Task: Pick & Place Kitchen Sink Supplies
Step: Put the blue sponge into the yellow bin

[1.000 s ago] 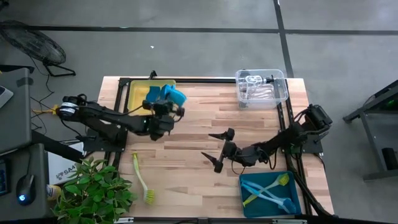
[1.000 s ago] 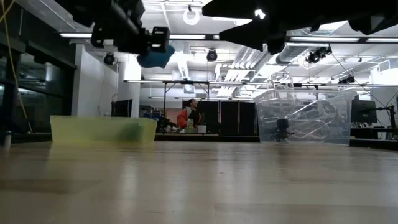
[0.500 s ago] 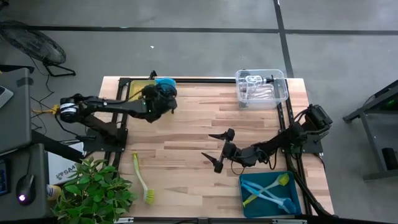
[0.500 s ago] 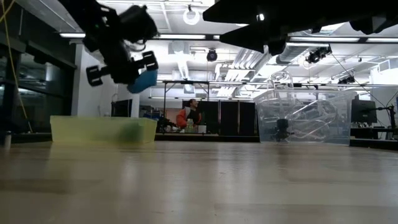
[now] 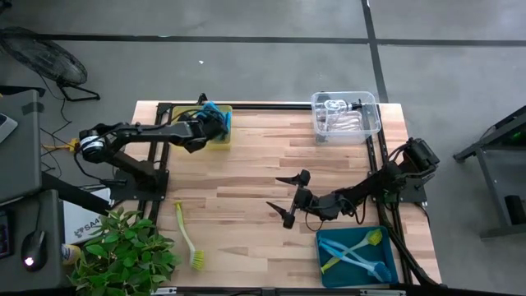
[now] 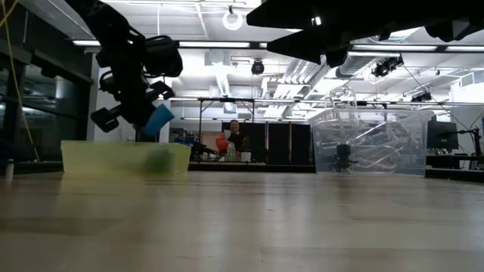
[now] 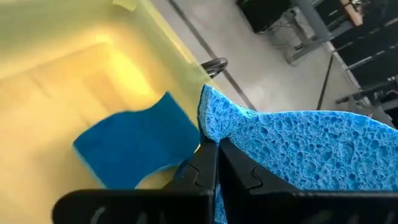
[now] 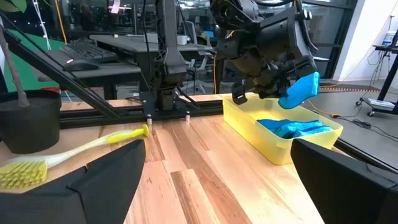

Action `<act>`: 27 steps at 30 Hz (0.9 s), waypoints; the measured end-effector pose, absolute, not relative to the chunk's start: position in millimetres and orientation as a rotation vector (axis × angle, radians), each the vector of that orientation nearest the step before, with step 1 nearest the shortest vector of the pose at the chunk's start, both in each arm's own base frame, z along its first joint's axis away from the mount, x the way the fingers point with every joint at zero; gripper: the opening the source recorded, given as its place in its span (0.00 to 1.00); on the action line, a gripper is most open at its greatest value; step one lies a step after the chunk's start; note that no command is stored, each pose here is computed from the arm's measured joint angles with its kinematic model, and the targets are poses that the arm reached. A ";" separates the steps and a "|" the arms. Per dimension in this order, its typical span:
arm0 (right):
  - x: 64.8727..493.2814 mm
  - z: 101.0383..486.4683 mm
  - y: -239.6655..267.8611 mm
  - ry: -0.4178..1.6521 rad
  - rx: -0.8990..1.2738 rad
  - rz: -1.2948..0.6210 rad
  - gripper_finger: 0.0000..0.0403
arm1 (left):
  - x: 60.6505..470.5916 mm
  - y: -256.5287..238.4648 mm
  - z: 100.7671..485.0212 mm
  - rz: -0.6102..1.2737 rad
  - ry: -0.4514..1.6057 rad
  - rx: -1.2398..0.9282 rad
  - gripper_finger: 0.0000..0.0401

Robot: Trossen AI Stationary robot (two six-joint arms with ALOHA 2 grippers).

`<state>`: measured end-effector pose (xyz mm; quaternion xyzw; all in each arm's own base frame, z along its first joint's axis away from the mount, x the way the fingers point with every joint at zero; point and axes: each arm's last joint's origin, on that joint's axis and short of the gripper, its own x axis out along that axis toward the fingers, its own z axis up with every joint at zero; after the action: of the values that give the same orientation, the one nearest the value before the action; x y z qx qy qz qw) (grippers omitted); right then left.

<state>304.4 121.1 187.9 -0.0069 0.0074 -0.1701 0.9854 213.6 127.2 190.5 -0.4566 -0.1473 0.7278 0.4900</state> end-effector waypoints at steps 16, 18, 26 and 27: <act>302.2 188.6 126.7 0.008 -0.004 -0.319 0.98 | 207.8 131.2 184.7 1.793 -0.350 -1.342 0.04; 302.2 188.6 126.7 0.008 -0.004 -0.319 0.98 | 207.7 130.9 184.4 1.793 -0.339 -1.348 0.04; 302.3 188.6 126.9 0.008 -0.004 -0.312 0.98 | 206.7 130.3 184.0 1.801 -0.286 -1.305 0.04; 302.3 188.6 126.9 0.008 -0.004 -0.312 0.98 | 206.7 130.3 184.0 1.801 -0.286 -1.305 0.04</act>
<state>302.3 126.9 188.6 -0.0020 0.0038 -0.1554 0.9878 206.7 130.3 184.0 -0.5241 -0.1148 0.7233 0.4346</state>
